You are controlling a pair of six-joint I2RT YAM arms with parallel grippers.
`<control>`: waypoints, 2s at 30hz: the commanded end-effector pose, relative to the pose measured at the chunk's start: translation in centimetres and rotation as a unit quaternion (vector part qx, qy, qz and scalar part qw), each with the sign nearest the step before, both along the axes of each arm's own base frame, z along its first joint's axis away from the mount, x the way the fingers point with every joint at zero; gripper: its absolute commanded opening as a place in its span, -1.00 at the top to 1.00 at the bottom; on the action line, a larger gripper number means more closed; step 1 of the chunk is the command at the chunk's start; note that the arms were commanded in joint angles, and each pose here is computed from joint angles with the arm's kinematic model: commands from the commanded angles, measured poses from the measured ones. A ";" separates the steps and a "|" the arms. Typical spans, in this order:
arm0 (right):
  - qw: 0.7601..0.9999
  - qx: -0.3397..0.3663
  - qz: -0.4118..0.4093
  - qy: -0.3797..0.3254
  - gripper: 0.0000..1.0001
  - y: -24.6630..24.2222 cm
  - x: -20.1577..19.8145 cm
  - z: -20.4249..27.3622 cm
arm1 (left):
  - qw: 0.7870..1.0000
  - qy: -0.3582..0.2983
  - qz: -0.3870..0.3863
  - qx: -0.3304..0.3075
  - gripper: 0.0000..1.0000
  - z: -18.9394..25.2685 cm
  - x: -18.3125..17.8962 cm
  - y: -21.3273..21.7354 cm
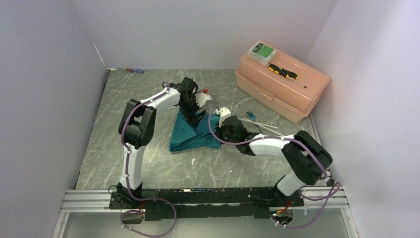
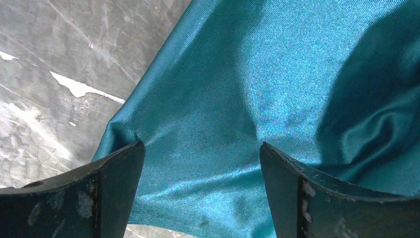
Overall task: Fold the napkin into a case and place the utensils inside
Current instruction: Fold the lower triangle-folded napkin at the center of the board.
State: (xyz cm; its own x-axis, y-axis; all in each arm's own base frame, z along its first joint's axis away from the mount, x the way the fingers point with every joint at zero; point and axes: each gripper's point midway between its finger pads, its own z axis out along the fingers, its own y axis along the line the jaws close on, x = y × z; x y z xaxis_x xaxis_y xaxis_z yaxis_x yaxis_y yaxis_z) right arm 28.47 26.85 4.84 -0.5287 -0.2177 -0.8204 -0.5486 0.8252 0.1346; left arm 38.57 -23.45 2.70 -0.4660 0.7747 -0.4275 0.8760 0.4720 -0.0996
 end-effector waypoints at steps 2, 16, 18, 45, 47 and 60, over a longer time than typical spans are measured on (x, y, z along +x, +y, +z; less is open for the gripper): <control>0.996 0.071 0.033 0.046 1.00 2.9 1.5 0.8 | 1.000 0.000 -0.017 0.005 -0.84 -0.7 0.1 -0.2; 0.973 0.089 -0.067 0.201 1.00 -0.9 2.3 -5.2 | 0.999 -0.050 -0.003 -0.008 -0.88 5.2 2.4 0.7; 0.972 0.089 -0.066 0.209 1.00 -0.9 2.0 -5.5 | 0.998 -0.056 0.000 -0.015 -0.88 6.8 2.4 1.1; 0.971 0.090 -0.092 0.203 1.00 -1.7 1.9 -5.1 | 0.986 -0.018 -0.150 0.077 -0.58 5.6 -15.6 5.4; 0.971 0.092 -0.090 0.202 1.00 -1.6 1.9 -4.8 | 0.986 -0.018 -0.132 0.096 -0.58 4.6 -14.7 5.6; 0.972 0.095 -0.085 0.195 1.00 -1.4 2.1 -4.0 | 0.987 0.007 -0.106 0.119 -0.37 1.4 -13.6 4.7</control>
State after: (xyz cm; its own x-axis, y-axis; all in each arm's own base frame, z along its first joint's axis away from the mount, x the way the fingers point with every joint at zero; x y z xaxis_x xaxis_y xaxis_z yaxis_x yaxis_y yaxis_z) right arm 31.87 26.45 1.98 -0.7944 0.0617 -0.6043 -0.3101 0.8142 0.4908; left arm 24.13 -17.90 4.28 -0.2696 0.9400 -0.2092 0.9625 0.2695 -0.0294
